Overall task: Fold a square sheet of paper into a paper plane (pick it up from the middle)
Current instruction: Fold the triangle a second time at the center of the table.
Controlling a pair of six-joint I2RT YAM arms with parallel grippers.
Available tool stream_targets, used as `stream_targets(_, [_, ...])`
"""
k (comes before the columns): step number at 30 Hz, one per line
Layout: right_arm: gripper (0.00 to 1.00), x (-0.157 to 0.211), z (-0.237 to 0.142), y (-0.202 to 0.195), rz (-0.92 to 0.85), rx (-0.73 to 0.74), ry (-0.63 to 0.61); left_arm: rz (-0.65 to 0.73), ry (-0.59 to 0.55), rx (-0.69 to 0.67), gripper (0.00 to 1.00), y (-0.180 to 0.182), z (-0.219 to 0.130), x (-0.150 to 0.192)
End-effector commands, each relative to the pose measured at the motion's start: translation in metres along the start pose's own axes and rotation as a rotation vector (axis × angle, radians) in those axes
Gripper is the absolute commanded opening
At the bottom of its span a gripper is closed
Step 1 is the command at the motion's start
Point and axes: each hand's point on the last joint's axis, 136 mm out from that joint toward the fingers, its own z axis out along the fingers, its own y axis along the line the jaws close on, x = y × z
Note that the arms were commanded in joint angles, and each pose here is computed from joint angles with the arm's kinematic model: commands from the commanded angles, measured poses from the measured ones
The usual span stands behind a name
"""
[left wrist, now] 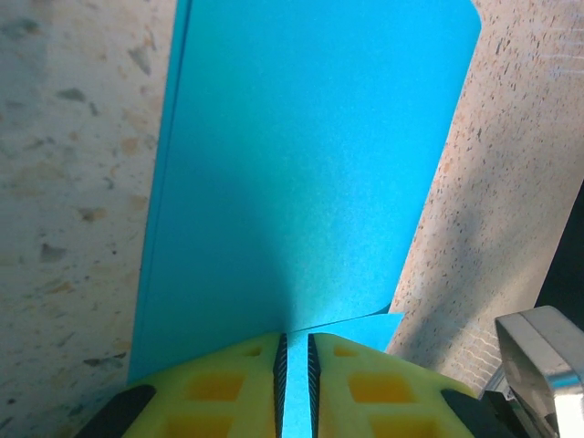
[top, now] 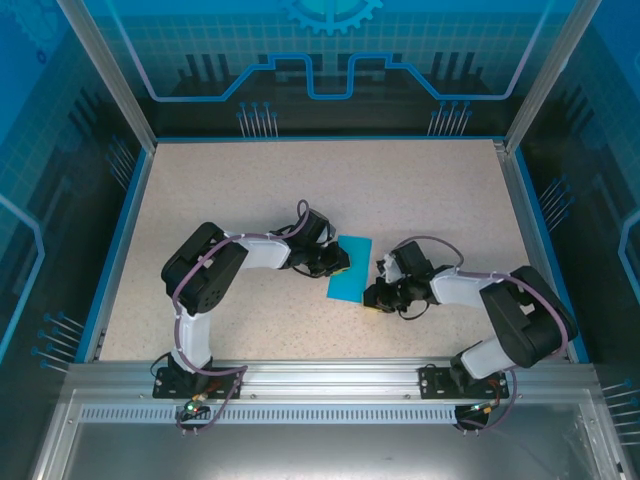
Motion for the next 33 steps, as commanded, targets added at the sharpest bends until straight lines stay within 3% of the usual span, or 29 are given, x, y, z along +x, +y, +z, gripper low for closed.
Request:
stream_targets(1, [0.15,-0.006,-0.016,0.003,0.021,-0.013,-0.036,-0.036,0.017,-0.062,0.18,0.021,0.003,0.008])
stream_targets(11, [0.3,-0.044,-0.041,0.007,0.035,0.092,-0.18,-0.028,0.019,-0.038,0.19,0.012,0.002,0.006])
stream_targets(33, [0.36,-0.062,-0.01,0.018,0.078,0.045,-0.135,-0.016,0.002,-0.03,0.21,0.004,-0.006,0.004])
